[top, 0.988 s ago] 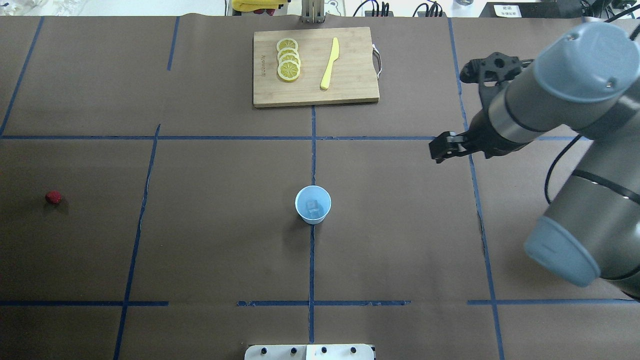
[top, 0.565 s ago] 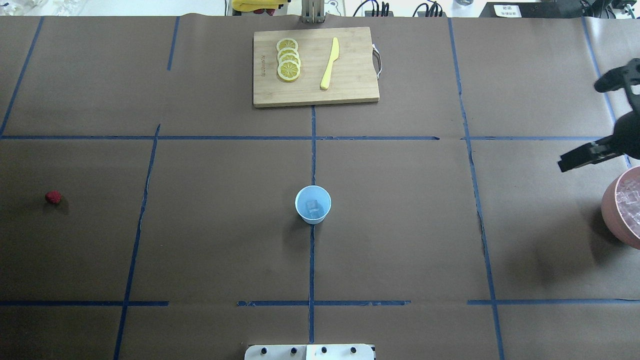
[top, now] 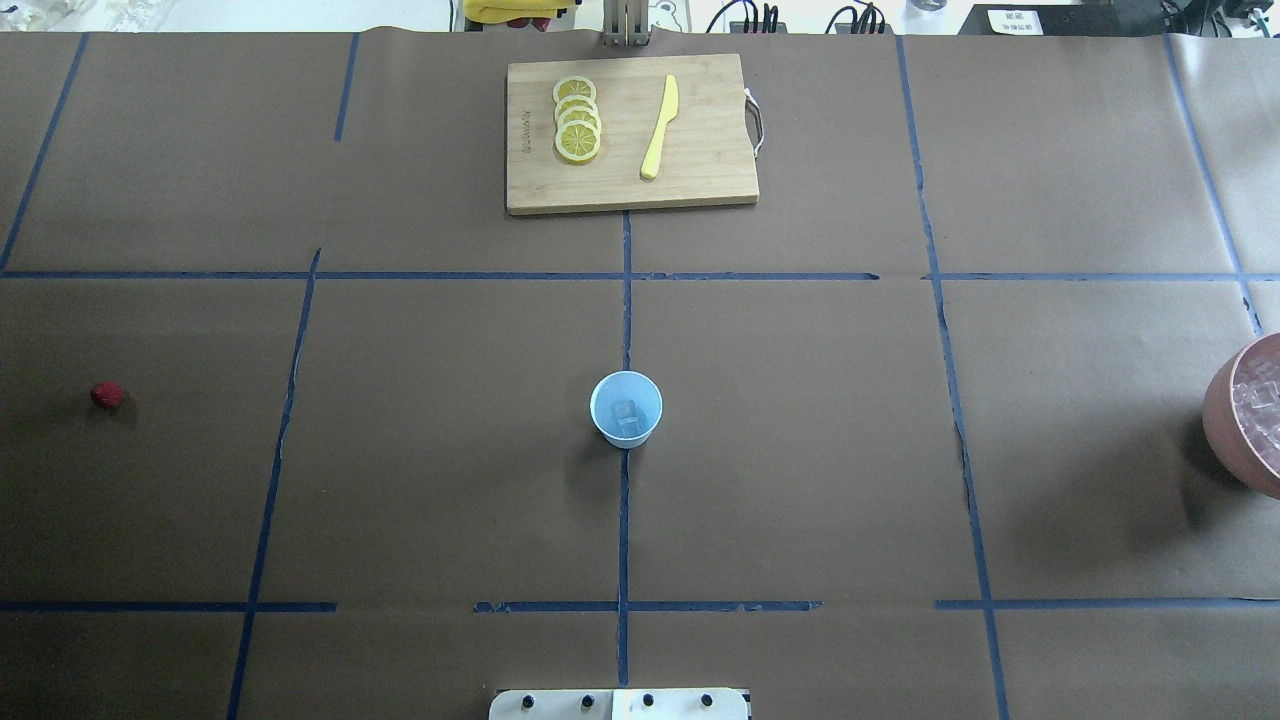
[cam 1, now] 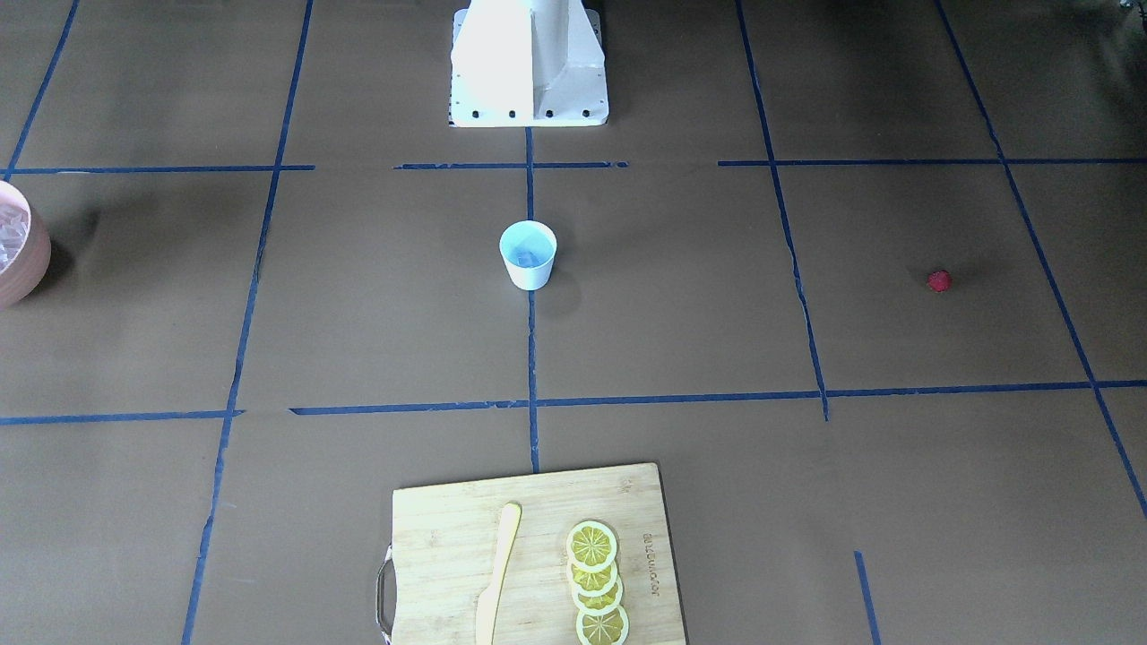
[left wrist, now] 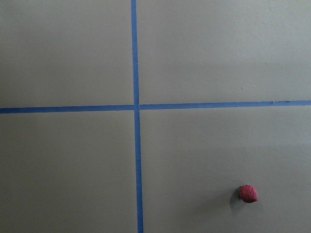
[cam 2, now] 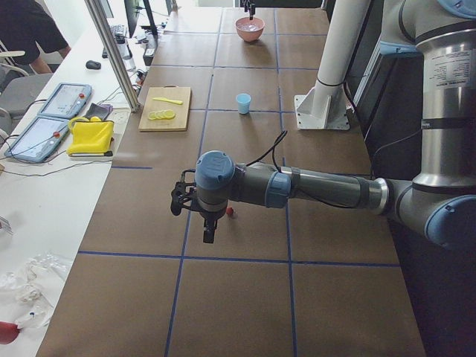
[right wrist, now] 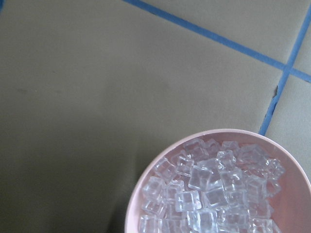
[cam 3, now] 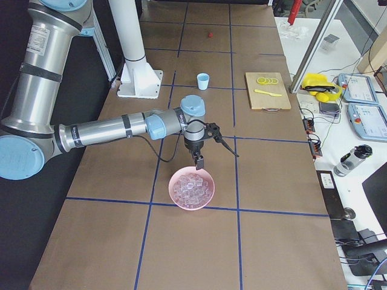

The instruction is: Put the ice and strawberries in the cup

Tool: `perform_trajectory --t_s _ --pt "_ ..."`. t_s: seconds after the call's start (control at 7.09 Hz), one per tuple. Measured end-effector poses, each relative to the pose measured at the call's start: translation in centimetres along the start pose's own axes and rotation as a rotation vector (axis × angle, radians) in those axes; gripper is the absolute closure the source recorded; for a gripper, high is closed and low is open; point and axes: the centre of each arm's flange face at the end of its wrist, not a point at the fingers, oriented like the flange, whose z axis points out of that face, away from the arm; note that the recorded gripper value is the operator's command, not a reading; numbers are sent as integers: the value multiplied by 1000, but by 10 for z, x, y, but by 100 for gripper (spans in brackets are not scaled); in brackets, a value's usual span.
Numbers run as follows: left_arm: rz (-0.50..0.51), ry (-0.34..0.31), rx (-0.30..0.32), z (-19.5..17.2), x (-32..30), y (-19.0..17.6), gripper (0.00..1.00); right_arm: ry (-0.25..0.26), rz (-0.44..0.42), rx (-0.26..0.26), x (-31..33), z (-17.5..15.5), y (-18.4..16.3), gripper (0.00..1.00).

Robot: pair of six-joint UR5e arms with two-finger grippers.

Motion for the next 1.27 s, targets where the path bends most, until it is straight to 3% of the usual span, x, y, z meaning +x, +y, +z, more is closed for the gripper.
perform_trajectory --t_s 0.42,1.27 --pt "2 0 -2 1 0 0 0 0 -25 -26 37 51 13 14" --pt "4 1 -6 3 2 0 0 -16 -68 -75 30 82 15 26"
